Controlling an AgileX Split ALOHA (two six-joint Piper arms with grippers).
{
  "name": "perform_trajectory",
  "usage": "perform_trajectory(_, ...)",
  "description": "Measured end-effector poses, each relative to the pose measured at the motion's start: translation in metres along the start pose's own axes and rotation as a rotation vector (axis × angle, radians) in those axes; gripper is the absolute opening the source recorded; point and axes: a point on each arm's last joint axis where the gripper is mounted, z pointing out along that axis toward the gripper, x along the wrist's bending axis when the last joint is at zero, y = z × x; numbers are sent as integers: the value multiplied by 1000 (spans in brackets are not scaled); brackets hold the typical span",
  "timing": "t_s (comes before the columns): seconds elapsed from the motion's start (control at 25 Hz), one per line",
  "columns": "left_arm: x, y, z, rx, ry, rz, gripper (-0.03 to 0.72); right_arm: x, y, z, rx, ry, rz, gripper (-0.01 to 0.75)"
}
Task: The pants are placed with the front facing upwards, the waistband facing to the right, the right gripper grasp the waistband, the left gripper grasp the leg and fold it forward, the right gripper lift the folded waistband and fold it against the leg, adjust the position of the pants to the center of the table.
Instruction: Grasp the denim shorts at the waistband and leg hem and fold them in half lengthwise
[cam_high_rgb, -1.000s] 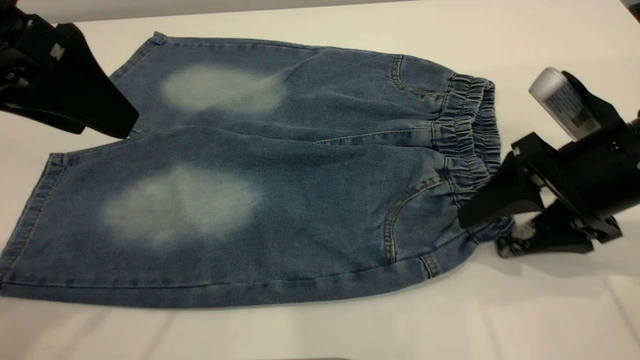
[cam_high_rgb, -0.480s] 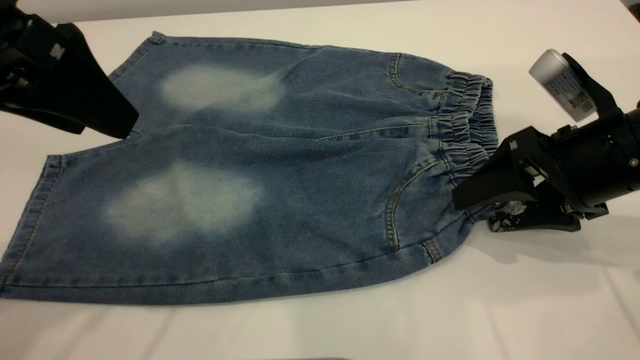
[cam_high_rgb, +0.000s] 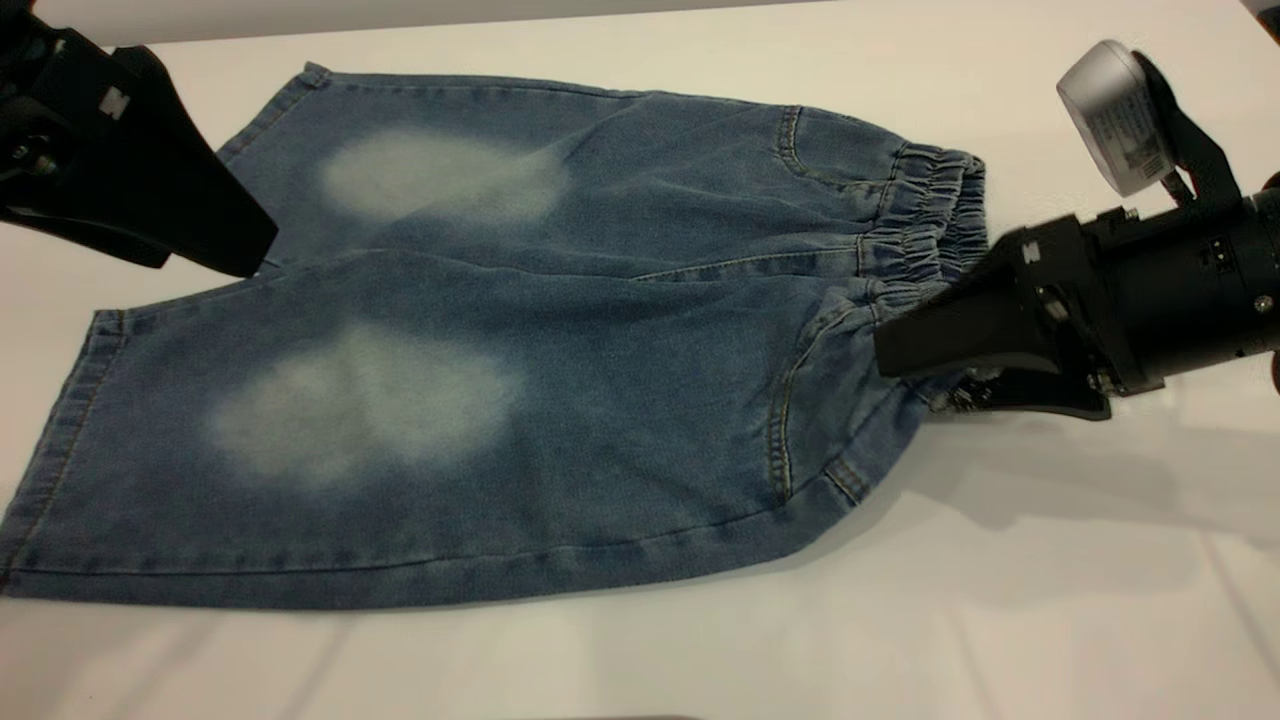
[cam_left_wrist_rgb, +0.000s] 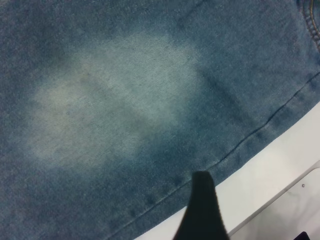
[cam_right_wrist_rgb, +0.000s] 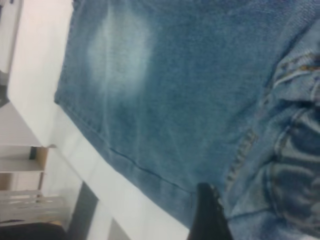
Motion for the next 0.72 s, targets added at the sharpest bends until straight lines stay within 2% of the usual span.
perform_trajectory(0.16, 0, 0, 0, 0, 0, 0, 515, -9, -4, 0, 33, -95, 37, 385)
perform_trajectory(0.24, 0, 0, 0, 0, 0, 0, 515, -10, -4, 0, 37, -107, 46, 337)
perform_trajectory(0.44, 2, -1, 0, 9, 23, 40, 515, -5, -2, 1, 14, -43, 48, 66)
perform_trajectory(0.6, 8, -7, 1, 69, 77, 157, 515, 0, -1, 1, -1, 7, 41, 39)
perform_trajectory(0.72, 16, -25, 10, 189, 117, 251, 515, 2, 0, 1, -11, 37, 39, 39)
